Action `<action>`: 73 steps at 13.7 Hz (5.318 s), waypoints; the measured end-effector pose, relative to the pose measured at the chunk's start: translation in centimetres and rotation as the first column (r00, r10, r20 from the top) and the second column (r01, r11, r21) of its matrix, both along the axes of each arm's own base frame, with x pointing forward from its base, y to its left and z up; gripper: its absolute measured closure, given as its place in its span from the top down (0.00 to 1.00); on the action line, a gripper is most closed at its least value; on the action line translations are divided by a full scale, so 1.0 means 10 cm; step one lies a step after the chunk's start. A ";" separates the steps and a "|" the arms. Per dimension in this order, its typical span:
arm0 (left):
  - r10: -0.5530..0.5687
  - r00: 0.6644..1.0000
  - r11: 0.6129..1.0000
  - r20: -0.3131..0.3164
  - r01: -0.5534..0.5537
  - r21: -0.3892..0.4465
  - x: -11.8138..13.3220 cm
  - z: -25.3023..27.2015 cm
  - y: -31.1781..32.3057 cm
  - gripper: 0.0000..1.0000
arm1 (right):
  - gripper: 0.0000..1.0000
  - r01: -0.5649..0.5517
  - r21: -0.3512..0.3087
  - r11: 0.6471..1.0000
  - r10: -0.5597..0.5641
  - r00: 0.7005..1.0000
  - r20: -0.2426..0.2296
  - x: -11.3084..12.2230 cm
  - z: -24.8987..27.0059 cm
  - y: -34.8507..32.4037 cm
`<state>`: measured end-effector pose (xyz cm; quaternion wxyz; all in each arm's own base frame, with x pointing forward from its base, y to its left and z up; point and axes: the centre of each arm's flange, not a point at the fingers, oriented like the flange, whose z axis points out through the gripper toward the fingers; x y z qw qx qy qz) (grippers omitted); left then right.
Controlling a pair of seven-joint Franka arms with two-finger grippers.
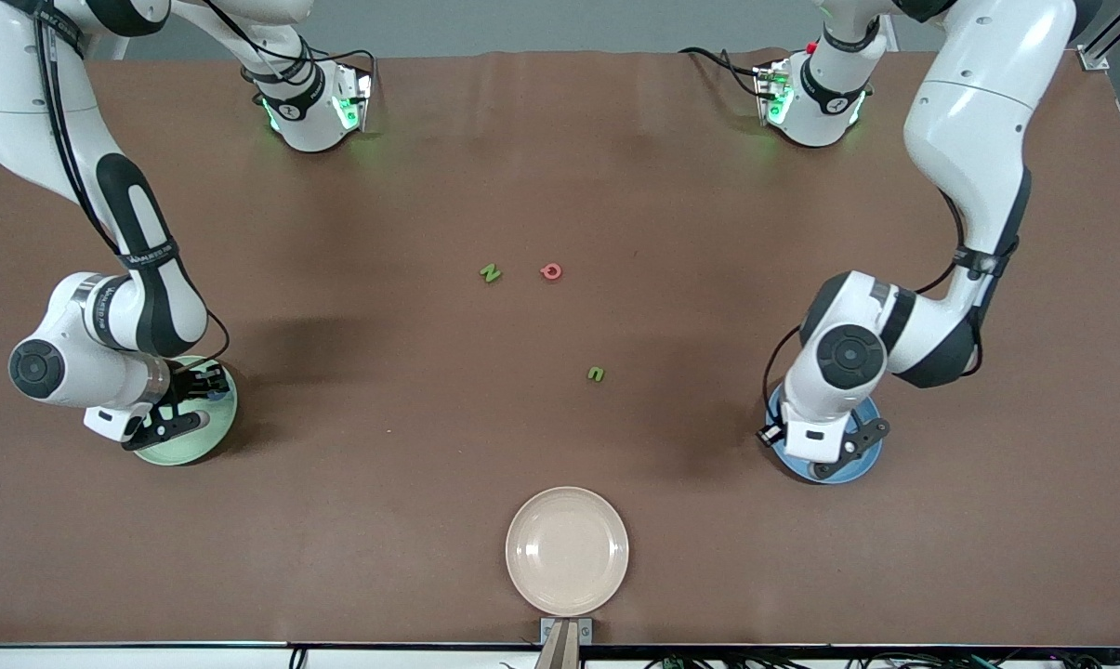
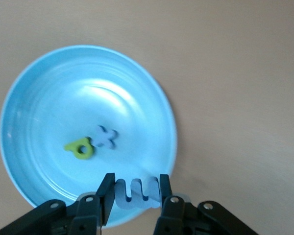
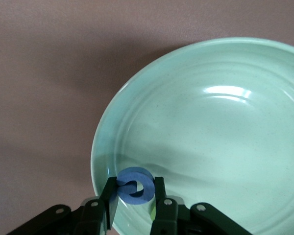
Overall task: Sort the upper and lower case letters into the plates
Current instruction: 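Drop m on the blue plate while the right gripper drops C on the green plate, then grasp the green c with the left gripper while the right gripper reaches the N, then drop the c on the blue plate while the right gripper grasps the green N, then carry the N to the green plate while the left gripper returns to rest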
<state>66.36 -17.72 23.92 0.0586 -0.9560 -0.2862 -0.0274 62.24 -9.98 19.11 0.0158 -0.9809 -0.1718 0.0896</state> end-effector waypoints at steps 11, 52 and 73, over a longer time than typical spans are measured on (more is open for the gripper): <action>0.161 0.987 0.985 0.001 -0.161 -0.059 -0.52 0.00 -1.22 1.00 | 1.00 0.187 -0.074 0.979 -0.196 0.972 -0.132 -0.18 1.18 1.06; -0.091 0.996 0.993 0.006 0.090 0.079 0.00 -0.17 0.31 0.28 | 0.60 0.918 -0.053 0.392 -0.909 0.396 0.128 -2.57 -0.15 4.80; -0.435 0.900 0.899 -0.030 0.433 -0.058 -0.04 2.95 0.72 1.00 | 0.33 0.721 -0.299 0.625 -0.729 0.676 0.105 -1.13 1.71 3.41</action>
